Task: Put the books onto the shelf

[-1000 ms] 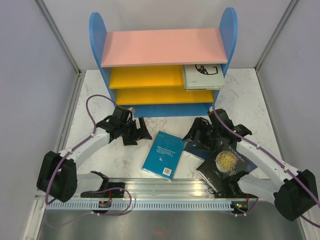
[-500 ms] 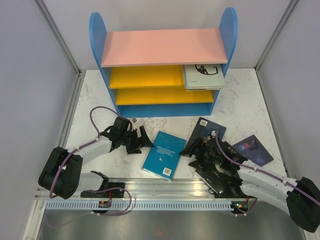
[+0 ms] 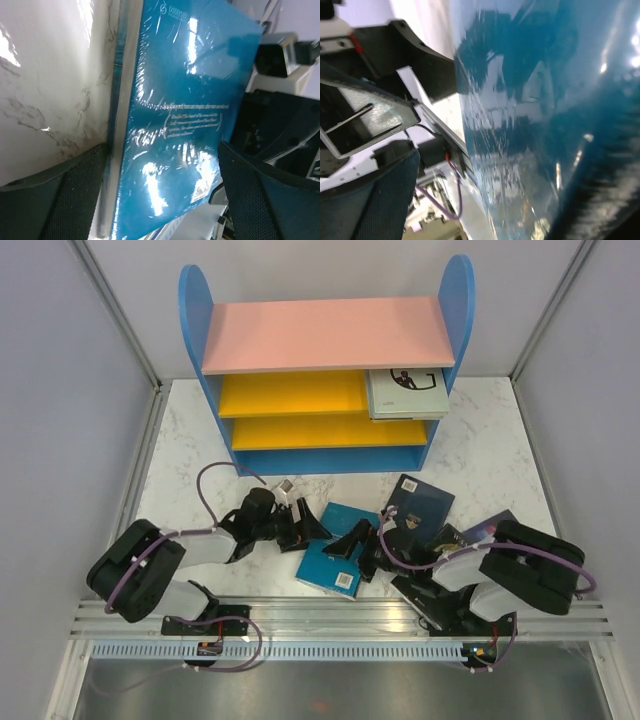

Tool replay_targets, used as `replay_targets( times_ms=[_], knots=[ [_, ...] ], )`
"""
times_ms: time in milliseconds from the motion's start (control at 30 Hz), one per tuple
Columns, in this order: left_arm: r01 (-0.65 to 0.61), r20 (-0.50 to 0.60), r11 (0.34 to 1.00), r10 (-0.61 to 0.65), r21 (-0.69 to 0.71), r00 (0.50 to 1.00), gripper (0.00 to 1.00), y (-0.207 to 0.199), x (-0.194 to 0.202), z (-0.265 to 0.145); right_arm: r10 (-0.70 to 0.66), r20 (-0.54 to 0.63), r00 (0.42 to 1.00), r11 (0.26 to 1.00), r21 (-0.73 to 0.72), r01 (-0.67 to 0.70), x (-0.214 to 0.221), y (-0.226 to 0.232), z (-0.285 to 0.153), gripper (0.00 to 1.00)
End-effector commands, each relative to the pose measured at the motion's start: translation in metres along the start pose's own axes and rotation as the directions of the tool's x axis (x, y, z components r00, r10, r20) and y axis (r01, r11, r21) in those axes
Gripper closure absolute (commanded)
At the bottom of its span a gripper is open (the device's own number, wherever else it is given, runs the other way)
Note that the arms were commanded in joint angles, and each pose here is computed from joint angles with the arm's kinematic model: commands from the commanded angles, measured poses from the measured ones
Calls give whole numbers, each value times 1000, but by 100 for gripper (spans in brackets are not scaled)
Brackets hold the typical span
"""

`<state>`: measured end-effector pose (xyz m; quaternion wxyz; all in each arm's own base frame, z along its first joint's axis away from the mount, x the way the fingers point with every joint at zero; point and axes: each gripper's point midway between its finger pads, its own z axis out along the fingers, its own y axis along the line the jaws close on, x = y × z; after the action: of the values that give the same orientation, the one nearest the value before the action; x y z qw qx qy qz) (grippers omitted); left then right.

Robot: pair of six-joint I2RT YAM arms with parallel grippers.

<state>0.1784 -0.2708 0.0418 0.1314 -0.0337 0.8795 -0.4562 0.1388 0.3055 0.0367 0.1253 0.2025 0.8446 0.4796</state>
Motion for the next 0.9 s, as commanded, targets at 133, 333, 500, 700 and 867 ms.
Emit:
replay_targets(
  times_ms=[133, 333, 500, 700, 867],
  knots=[
    [128, -91, 989, -134, -67, 987, 7, 24, 49, -11, 133, 22, 991, 956, 262, -134, 23, -103, -14, 9],
    [109, -37, 991, -113, -76, 993, 7, 21, 45, -33, -46, 76, 996, 942, 334, 18, 5, -81, -36, 35],
    [108, 37, 991, -105, -73, 994, 5, 17, 32, -55, -67, 145, 987, 986, 163, 43, -8, -12, -57, 84],
    [68, 115, 997, -71, 29, 991, 3, -20, 20, -81, -91, 147, 985, 996, 29, 88, -8, 44, -82, 100],
    [9, 162, 989, -33, 147, 986, 0, -59, 9, -99, -154, 94, 984, 969, -178, 169, 5, 126, -106, 100]
  ],
)
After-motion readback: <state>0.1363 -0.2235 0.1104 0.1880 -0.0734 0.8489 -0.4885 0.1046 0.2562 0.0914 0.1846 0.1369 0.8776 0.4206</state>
